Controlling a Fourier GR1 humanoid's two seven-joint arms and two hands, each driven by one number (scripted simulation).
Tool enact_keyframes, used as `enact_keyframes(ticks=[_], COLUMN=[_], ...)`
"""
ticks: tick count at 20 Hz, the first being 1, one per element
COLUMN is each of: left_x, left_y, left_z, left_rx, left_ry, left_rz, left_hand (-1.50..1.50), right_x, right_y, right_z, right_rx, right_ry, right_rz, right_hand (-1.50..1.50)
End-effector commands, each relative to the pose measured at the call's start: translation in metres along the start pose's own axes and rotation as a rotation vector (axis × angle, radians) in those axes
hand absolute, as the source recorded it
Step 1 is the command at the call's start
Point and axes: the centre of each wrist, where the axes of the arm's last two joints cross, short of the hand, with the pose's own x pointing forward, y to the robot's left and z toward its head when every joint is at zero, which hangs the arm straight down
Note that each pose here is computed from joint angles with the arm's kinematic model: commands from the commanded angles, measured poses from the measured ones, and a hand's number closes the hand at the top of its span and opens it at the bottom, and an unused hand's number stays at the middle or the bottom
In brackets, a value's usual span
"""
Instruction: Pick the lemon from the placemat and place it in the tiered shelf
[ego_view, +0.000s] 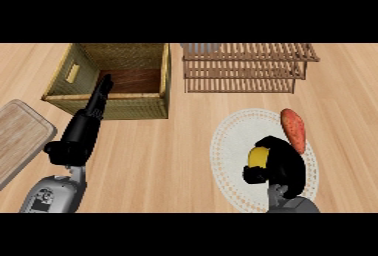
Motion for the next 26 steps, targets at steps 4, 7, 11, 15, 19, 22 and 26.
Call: enact_keyframes(ticks=[4,7,11,15,19,22,26], left_x=[-0.028,-0.032,-0.026,-0.029,-0.028,-0.029,-0.031], left_y=[-0.015,-0.014,-0.017,-0.028,-0.028,-0.018,-0.029], left_z=[-0.003,0.008,0.004,0.0,0.001,-0.004,0.003], left_rx=[-0.004,-0.014,-0.054,-0.074,-0.068,-0.056,-0.052], left_ry=[0.163,0.167,0.155,0.141,0.143,0.164,0.167], left_rz=[0.017,0.01,0.017,0.021,0.014,0.018,0.024], left_hand=[0.0,0.0,0.0,0.0,0.0,0.0,0.0], right_x=[0.008,0.018,0.058,0.094,0.108,0.116,0.134], right_y=[0.003,-0.002,0.036,0.034,0.019,0.005,-0.012], right_z=[0.006,0.012,0.065,0.093,0.106,0.122,0.144], right_rx=[-0.052,-0.084,0.016,0.044,0.028,-0.022,-0.105], right_ry=[0.018,-0.006,-0.318,-0.504,-0.584,-0.657,-0.713], right_rz=[0.043,0.027,0.135,0.154,-0.125,-0.259,-0.303], right_hand=[1.5,1.5,1.5,1.5,1.5,1.5,1.5])
